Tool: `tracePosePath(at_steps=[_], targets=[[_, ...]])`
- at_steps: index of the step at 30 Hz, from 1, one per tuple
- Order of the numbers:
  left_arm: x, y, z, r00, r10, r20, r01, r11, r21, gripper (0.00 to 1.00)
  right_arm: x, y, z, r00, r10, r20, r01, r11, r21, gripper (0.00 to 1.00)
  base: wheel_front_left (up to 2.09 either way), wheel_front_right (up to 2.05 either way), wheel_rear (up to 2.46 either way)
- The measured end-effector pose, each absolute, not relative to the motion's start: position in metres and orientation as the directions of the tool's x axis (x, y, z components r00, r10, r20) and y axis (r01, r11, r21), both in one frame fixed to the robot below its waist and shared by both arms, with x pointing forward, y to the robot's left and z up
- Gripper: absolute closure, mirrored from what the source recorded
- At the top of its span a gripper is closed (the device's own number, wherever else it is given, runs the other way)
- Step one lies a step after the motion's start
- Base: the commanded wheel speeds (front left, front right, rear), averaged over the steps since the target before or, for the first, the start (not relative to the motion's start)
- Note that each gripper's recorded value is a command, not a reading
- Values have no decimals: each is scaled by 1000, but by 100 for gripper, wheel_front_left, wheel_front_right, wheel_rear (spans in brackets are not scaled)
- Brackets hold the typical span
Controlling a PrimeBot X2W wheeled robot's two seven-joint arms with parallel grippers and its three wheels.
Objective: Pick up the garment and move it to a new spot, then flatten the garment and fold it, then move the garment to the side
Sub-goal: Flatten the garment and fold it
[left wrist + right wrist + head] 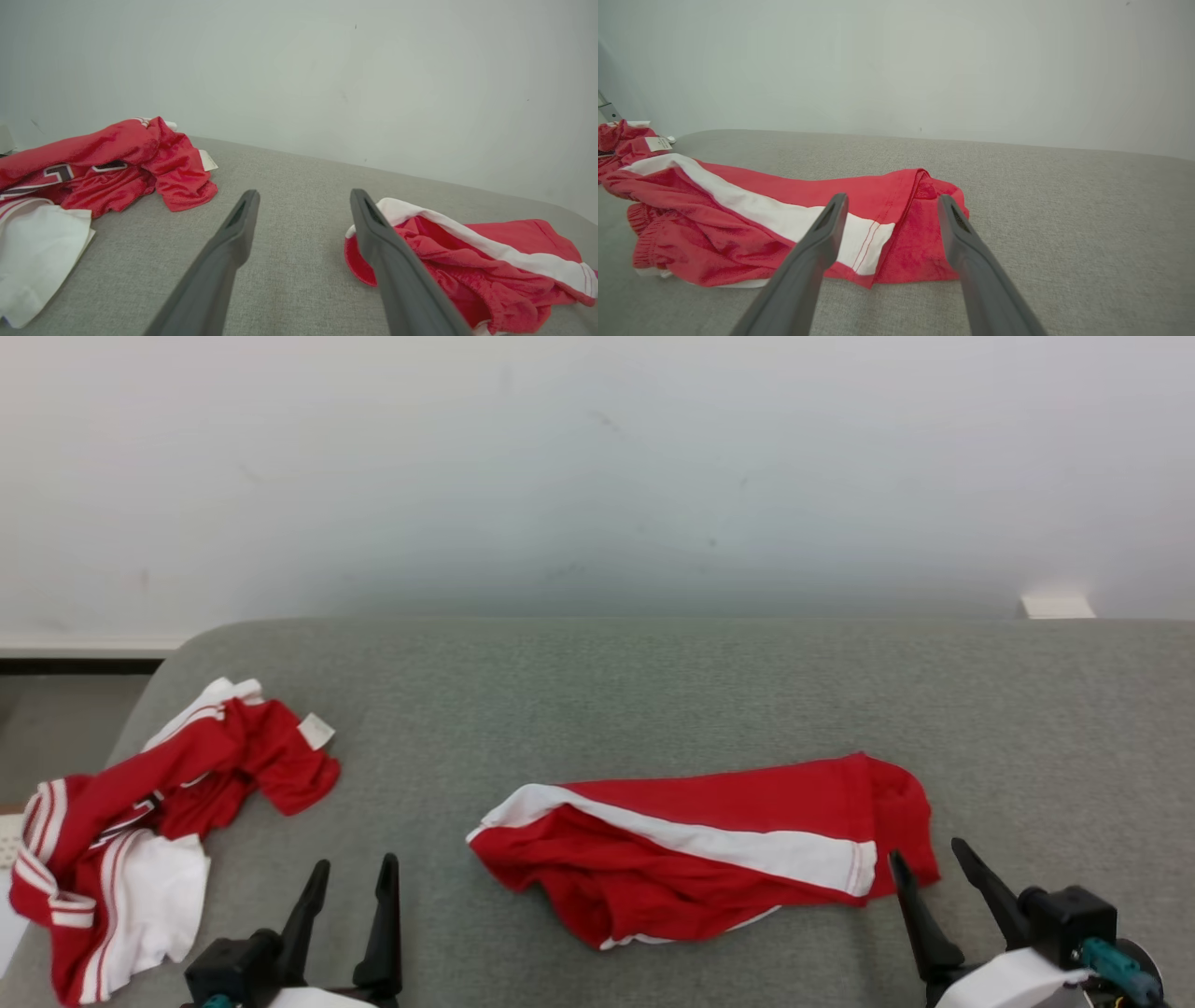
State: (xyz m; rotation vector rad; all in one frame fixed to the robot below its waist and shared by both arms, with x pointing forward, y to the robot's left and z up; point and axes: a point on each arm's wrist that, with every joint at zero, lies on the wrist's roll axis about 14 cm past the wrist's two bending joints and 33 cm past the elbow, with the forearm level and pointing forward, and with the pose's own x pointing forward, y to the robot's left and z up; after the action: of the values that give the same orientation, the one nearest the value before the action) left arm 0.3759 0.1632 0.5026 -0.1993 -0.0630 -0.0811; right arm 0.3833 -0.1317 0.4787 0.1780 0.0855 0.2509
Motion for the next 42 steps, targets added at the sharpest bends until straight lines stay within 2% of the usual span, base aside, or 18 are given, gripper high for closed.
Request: tracePosePath(at_steps=[9, 15, 16, 18, 19, 20, 25, 31, 37, 42], targets=[[366, 188, 499, 998, 0, 61, 12, 980, -197, 0, 407, -105, 438, 898, 331, -289, -281, 939, 201, 0, 0, 0, 0], [359, 203, 497, 998, 46, 52, -35, 980, -197, 0, 410, -98, 409, 843, 340, -417, -261, 936, 235, 0, 0, 0, 0], [358, 205, 496, 997, 53, 51, -42, 980, -197, 0, 411, -96, 407, 839, 343, -422, -262, 935, 240, 12, 0, 0, 0], [356, 209, 495, 997, 64, 49, -54, 979, -197, 0, 413, -88, 407, 834, 356, -421, -269, 929, 254, 58, 0, 0, 0], [355, 211, 495, 996, 70, 48, -59, 979, -197, 0, 414, -84, 408, 833, 364, -417, -274, 926, 261, 76, 0, 0, 0], [355, 212, 495, 996, 72, 47, -62, 978, -197, 0, 415, -82, 409, 833, 368, -413, -277, 924, 265, 100, 0, 0, 0], [355, 211, 495, 996, 70, 48, -59, 979, -197, 0, 414, -80, 412, 839, 370, -398, -275, 921, 277, 100, 0, 0, 0], [359, 199, 497, 998, 32, 54, -21, 981, -192, 0, 414, -81, 437, 878, 373, -300, -267, 902, 341, 100, 0, 0, 0], [366, 180, 500, 998, -28, 64, 40, 981, -188, 0, 404, -104, 464, 898, 370, -237, -253, 876, 410, 100, 0, 0, 0], [373, 164, 501, 995, -77, 67, 88, 979, -184, 0, 384, -129, 477, 894, 380, -238, -246, 859, 449, 100, 0, 0, 0]])
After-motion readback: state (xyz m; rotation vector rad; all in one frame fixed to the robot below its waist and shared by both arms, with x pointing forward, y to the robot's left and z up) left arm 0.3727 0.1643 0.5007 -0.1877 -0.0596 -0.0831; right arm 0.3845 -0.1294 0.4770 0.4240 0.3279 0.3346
